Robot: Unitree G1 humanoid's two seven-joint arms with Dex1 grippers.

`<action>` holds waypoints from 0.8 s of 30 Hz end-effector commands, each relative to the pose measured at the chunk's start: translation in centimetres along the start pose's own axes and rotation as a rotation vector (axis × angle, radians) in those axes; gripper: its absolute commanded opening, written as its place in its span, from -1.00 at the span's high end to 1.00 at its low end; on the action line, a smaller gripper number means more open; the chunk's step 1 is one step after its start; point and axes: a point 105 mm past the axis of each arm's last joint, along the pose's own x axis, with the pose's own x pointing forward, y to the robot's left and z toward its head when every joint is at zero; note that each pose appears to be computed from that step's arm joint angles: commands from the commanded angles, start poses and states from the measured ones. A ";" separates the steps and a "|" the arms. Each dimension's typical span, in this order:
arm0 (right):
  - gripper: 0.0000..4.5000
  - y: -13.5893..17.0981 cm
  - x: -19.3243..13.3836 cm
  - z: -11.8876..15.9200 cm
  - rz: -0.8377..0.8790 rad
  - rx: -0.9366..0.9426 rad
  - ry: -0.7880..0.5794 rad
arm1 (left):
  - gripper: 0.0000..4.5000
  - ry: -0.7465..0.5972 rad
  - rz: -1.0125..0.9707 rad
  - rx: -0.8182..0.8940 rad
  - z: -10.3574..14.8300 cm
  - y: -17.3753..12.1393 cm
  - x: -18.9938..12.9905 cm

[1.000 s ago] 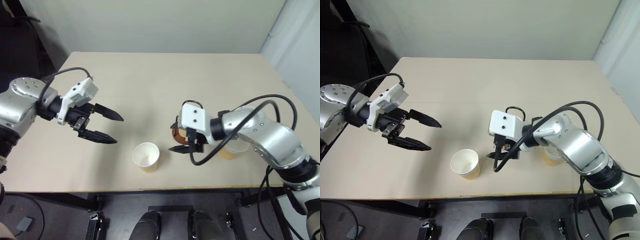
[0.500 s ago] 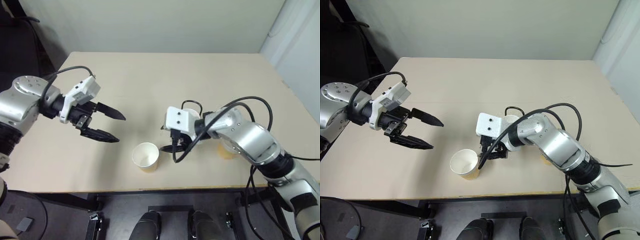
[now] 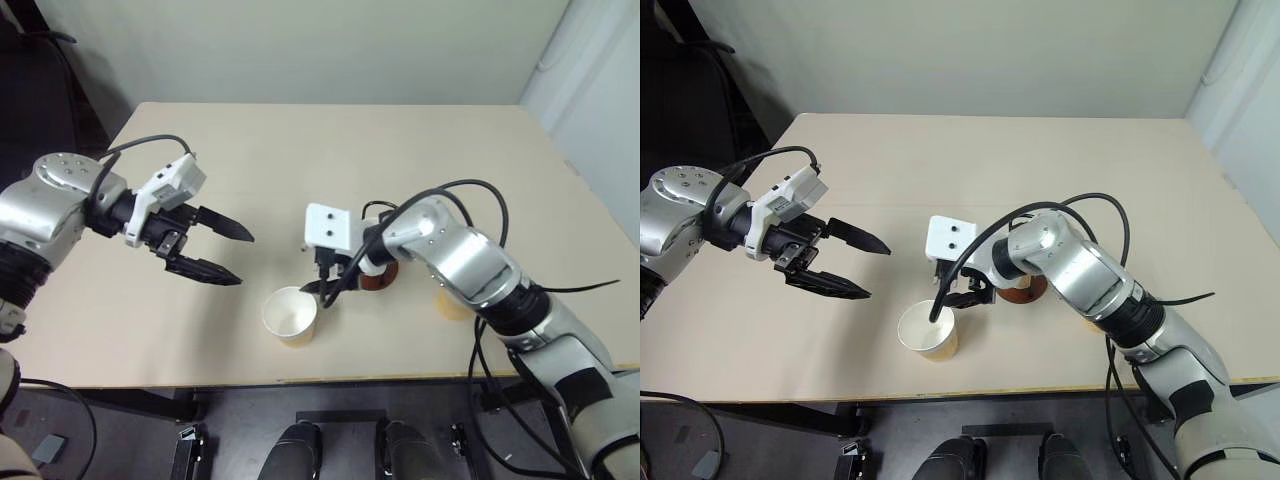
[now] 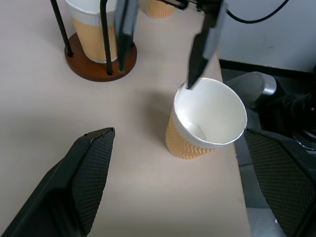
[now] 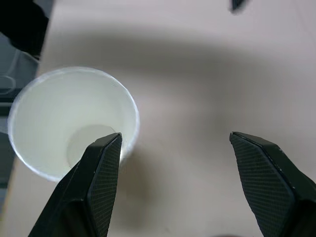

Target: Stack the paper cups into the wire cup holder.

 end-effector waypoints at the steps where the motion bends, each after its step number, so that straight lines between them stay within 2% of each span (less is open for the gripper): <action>1: -0.57 -0.3 -0.4 1.5 0.005 -0.031 -0.028 | -0.99 0.000 -0.006 0.034 0.9 -0.1 -0.6; 8: -0.57 -0.5 -0.5 2.4 0.029 -0.021 -0.040 | -0.99 0.006 -0.003 0.040 0.9 0.2 -0.6; 24: -0.57 0.3 0.0 2.0 0.092 0.036 -0.045 | -0.99 0.005 -0.016 0.043 1.0 0.1 -0.3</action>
